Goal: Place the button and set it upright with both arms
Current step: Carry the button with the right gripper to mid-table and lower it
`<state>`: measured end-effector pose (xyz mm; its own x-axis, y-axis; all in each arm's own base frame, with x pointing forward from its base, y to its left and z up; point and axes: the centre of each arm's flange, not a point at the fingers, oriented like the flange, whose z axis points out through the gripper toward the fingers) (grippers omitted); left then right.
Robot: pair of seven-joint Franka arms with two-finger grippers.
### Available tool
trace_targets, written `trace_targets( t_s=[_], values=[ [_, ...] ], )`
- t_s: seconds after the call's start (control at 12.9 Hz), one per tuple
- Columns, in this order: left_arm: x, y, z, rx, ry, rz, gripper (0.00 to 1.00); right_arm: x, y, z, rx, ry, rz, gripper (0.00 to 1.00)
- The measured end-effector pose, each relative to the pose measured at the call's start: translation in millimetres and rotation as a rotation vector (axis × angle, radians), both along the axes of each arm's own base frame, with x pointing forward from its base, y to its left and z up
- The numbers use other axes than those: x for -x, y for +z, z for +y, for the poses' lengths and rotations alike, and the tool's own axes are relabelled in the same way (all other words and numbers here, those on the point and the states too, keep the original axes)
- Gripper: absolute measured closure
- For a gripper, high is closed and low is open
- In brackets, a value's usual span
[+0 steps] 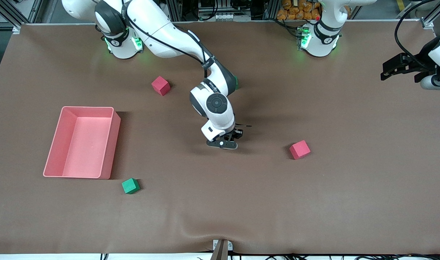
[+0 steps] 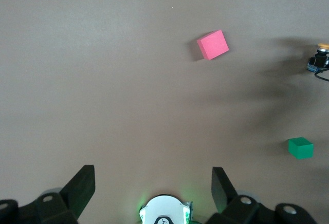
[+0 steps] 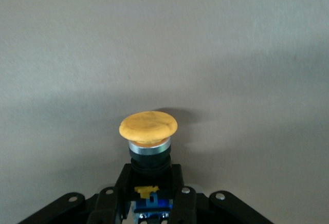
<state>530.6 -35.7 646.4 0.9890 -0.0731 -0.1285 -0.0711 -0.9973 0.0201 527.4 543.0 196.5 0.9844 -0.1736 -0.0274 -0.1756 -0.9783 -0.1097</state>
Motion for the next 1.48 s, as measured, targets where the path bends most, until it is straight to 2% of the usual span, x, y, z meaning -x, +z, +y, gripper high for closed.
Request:
trace_targets(
  t_s=[0.16,0.39,0.78,1.17,1.24,1.48],
  values=[
    [-1,-2,0,0.000,0.000,0.003,0.00,13,0,11,0.000,-0.006,0.019,0.66],
    [-1,-2,0,0.000,-0.001,0.003,0.00,18,2,19,-0.010,0.002,0.017,0.66],
    [0,-2,-3,0.000,-0.006,0.005,0.00,14,18,26,-0.036,0.021,-0.011,0.66],
    [-1,-2,-3,0.000,-0.006,0.007,0.00,9,3,24,-0.047,0.026,-0.037,0.66],
    [-1,-3,-4,0.000,-0.007,0.009,0.00,7,2,23,-0.046,0.038,-0.040,0.59],
    [-2,-5,-6,-0.001,-0.011,0.012,0.00,5,8,24,-0.054,0.054,-0.052,0.26]
  ],
)
